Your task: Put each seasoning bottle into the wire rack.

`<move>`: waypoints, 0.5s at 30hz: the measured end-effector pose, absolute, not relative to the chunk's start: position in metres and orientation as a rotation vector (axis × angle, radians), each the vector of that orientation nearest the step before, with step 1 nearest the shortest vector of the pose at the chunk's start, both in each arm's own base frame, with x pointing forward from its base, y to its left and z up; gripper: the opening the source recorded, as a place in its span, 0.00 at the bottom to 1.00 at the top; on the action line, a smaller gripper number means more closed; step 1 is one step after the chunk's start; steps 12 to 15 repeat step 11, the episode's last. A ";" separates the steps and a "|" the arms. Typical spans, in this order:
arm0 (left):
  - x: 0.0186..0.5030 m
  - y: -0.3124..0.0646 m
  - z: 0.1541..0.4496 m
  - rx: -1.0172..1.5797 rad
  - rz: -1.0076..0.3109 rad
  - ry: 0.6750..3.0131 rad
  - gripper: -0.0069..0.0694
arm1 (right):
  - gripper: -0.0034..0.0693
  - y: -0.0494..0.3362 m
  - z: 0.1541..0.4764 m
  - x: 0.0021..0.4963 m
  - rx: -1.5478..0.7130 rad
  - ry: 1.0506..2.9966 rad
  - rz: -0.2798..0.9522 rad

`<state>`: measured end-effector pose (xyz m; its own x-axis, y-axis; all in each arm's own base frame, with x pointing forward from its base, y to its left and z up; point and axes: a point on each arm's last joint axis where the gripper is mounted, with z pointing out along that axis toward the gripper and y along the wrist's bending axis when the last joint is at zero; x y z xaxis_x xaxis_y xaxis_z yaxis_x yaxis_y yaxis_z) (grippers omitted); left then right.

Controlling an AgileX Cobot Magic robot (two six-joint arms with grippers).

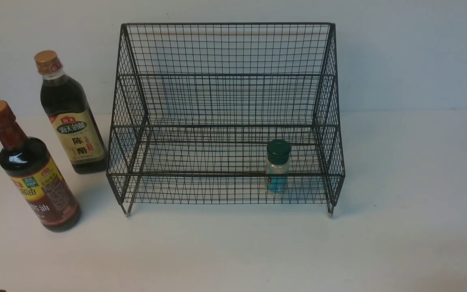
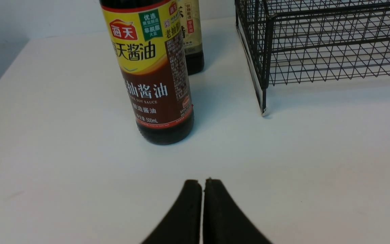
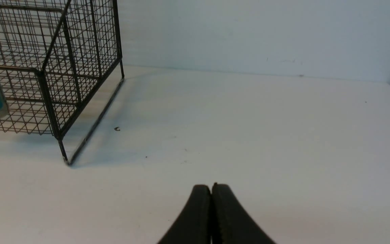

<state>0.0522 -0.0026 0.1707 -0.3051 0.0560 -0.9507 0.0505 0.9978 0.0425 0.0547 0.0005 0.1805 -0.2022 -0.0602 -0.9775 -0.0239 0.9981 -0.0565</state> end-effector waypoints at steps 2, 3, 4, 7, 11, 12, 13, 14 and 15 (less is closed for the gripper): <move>0.052 -0.003 0.171 0.077 0.005 1.882 0.08 | 0.03 0.000 0.181 0.055 -0.062 1.774 -0.033; 0.052 -0.003 0.171 0.077 0.005 1.882 0.08 | 0.03 0.000 0.181 0.055 -0.062 1.774 -0.033; 0.052 -0.003 0.171 0.077 0.005 1.882 0.08 | 0.03 0.000 0.181 0.055 -0.062 1.774 -0.033; 0.052 -0.003 0.171 0.077 0.005 1.882 0.08 | 0.03 0.000 0.181 0.055 -0.062 1.774 -0.033; 0.052 -0.003 0.171 0.077 0.005 1.882 0.08 | 0.03 0.000 0.181 0.055 -0.082 1.774 -0.049; 0.052 -0.003 0.171 0.077 0.005 1.882 0.08 | 0.03 0.000 0.181 0.055 -0.082 1.774 -0.049; 0.052 -0.003 0.171 0.077 0.005 1.882 0.08 | 0.03 0.000 0.181 0.055 -0.082 1.774 -0.049; 0.052 -0.003 0.171 0.077 0.005 1.882 0.08 | 0.03 0.000 0.181 0.055 -0.082 1.774 -0.049; 0.052 -0.003 0.171 0.077 0.005 1.882 0.08 | 0.03 0.000 0.181 0.055 -0.082 1.774 -0.049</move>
